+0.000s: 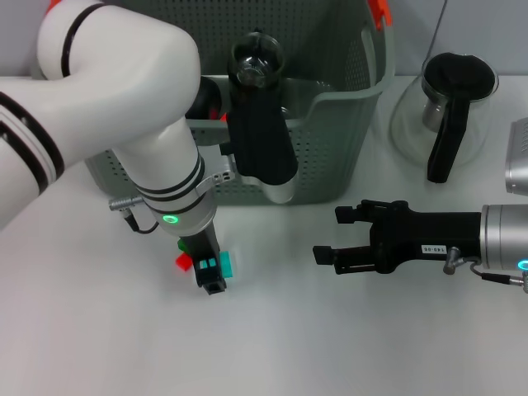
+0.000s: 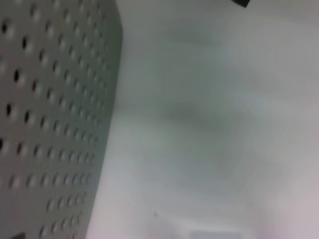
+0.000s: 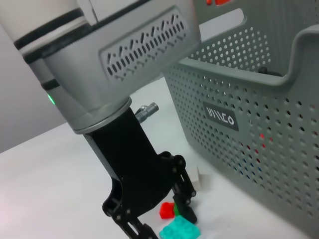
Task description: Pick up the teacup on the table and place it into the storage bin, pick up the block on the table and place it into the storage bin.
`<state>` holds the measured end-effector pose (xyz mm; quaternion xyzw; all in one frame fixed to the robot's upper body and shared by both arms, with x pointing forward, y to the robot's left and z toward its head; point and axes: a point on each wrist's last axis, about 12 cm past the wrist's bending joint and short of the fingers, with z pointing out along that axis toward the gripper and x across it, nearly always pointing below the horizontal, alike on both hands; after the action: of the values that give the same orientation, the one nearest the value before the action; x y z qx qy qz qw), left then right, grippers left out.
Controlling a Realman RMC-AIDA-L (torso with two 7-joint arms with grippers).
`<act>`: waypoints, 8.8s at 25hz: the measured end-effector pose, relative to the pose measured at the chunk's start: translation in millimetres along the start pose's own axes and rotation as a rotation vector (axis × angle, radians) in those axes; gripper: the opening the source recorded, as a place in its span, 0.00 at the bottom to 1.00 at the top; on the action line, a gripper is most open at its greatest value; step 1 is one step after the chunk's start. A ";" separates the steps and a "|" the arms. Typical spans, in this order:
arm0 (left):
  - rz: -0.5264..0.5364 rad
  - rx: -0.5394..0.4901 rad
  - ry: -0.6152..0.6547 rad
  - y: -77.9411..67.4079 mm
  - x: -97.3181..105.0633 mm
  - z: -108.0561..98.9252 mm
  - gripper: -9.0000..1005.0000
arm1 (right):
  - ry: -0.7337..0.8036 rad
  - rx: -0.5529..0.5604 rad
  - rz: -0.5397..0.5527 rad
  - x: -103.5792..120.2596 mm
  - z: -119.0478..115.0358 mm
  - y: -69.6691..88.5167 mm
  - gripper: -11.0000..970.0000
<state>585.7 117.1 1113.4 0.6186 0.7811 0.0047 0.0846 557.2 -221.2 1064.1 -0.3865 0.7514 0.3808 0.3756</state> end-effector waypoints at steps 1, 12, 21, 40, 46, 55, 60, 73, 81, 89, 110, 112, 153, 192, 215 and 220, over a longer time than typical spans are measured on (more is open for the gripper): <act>0.000 0.002 0.005 0.4 -0.1 0.8 0.63 | 0.000 0.000 0.000 -0.2 0.1 0.0 0.98; -0.018 0.011 0.008 0.6 -2.6 -1.8 0.48 | 0.000 -0.001 0.003 -0.5 0.2 0.0 0.98; -0.103 0.054 -0.089 -4.6 1.4 -32.5 0.41 | 0.001 -0.004 0.001 -0.1 -1.8 -0.3 0.97; -0.412 0.164 -1.077 74.2 94.2 -177.2 0.45 | 0.023 -0.024 -0.010 3.1 -4.2 1.9 0.97; -0.488 -0.070 -0.988 102.5 73.2 -166.1 0.50 | 0.025 -0.037 -0.021 1.5 -5.0 2.4 0.97; -0.301 0.037 -1.072 61.2 77.4 -177.0 0.84 | 0.025 -0.035 -0.024 -0.3 -8.0 0.6 0.97; 0.004 0.212 -0.911 1.3 83.1 -157.6 0.93 | 0.020 -0.022 -0.020 -1.8 -8.3 -1.4 0.97; -0.209 0.117 -0.397 -7.0 71.6 -66.3 0.95 | 0.005 -0.006 -0.007 -3.2 -5.3 -2.7 0.97; -0.389 0.084 -0.283 9.2 63.1 -46.2 0.95 | 0.007 0.008 -0.002 -2.1 -5.3 -4.1 0.97; -0.488 0.032 -0.205 9.0 53.7 -39.6 0.95 | 0.000 0.018 -0.001 -3.5 -8.2 -6.6 0.97; -0.623 -0.018 -0.079 7.2 37.0 -23.8 0.94 | 0.049 0.029 -0.053 1.2 -10.5 -8.9 0.97; -0.628 -0.026 -0.074 8.5 35.7 -22.6 0.94 | 0.050 0.030 -0.060 1.6 -10.6 -9.0 0.97; -0.653 -0.040 -0.041 13.5 27.1 -7.1 0.75 | 0.050 0.050 -0.072 0.3 -8.3 -11.1 0.97; -0.654 -0.057 -0.037 10.9 26.6 -12.3 0.41 | 0.048 0.049 -0.071 -0.2 -7.4 -11.0 0.97; -0.713 0.061 -0.876 85.6 76.4 -143.9 0.41 | 0.050 0.034 -0.055 3.4 -11.0 -8.8 0.97; -0.700 -0.066 -0.804 95.4 61.1 -140.7 0.51 | 0.050 0.025 -0.051 3.3 -9.6 -7.4 0.97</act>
<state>644.9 212.2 1255.0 0.2710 0.8461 -0.2366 0.3933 559.6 -233.5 1063.3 -0.4103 0.7550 0.3518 0.3712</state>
